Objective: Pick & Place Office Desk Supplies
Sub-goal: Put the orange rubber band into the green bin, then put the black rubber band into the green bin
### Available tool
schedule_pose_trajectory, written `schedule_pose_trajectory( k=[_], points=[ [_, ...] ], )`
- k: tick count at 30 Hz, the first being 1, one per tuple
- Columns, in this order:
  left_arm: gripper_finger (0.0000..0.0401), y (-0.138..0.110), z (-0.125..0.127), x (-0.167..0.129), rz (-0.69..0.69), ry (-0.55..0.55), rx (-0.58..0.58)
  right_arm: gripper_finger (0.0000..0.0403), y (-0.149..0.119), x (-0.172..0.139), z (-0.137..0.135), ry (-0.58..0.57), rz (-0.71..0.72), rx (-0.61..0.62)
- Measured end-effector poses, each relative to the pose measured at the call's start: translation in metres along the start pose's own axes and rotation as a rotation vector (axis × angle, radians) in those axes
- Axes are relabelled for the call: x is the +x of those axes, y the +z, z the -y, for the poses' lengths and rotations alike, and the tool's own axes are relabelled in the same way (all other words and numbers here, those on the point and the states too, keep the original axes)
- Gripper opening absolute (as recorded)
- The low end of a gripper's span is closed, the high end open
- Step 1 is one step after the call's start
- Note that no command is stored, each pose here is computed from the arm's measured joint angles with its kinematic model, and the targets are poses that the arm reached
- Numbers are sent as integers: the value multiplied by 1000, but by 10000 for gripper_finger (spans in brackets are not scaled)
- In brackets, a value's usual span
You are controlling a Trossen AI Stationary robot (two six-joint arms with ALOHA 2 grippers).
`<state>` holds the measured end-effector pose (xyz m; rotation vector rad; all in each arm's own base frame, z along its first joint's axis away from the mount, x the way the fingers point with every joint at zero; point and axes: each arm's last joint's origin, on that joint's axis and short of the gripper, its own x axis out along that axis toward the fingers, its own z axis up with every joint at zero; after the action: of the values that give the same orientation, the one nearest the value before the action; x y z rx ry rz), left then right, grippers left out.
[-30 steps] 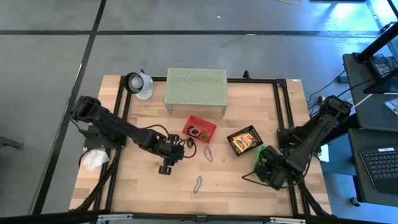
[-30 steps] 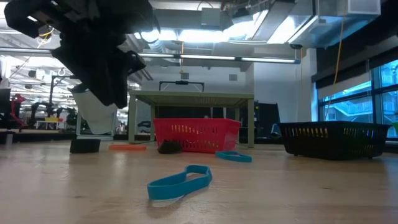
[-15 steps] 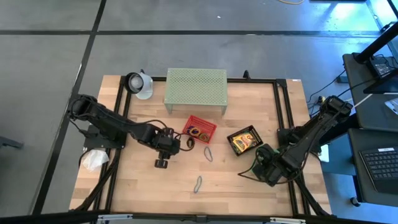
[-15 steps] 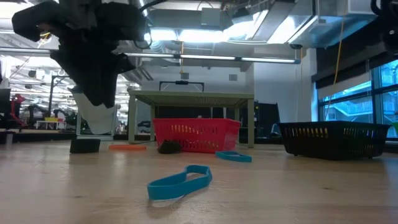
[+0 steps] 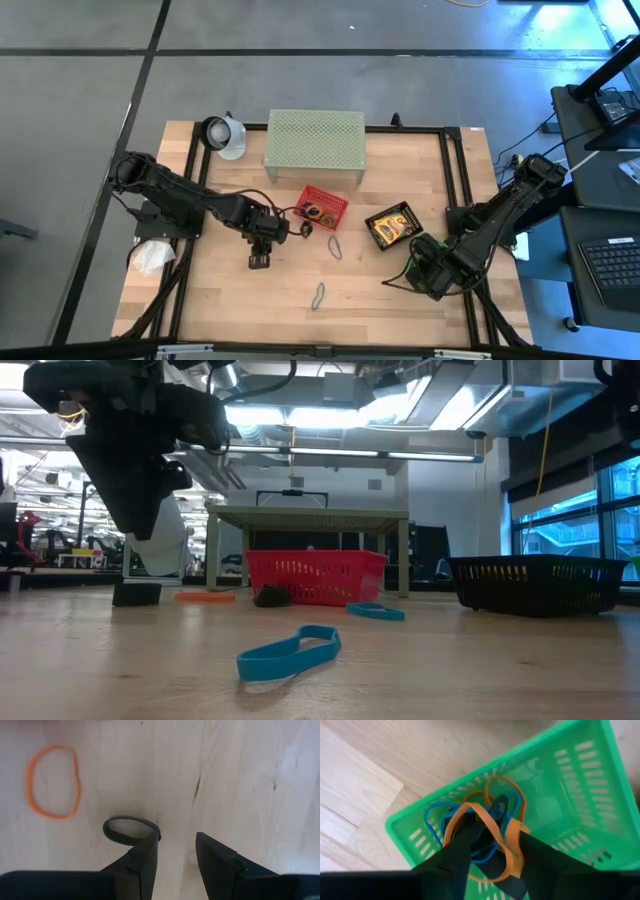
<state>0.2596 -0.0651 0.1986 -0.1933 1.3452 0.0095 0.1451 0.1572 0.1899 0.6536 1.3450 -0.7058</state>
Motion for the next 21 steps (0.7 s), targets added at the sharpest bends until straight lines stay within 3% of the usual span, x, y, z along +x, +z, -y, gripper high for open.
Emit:
schedule_pose_trajectory(
  k=[7, 12, 21],
  points=[
    [127, -1, 0, 0, -17, -24, 5, 206, -2, -7, -3, 16, -15, 17],
    [127, -1, 1, 0, -19, -28, 8, 201, -2, -14, 3, -70, -45, 47],
    [127, -1, 1, 0, -18, -29, 45, 178, 1, -12, -1, -68, -131, 85]
  ],
)
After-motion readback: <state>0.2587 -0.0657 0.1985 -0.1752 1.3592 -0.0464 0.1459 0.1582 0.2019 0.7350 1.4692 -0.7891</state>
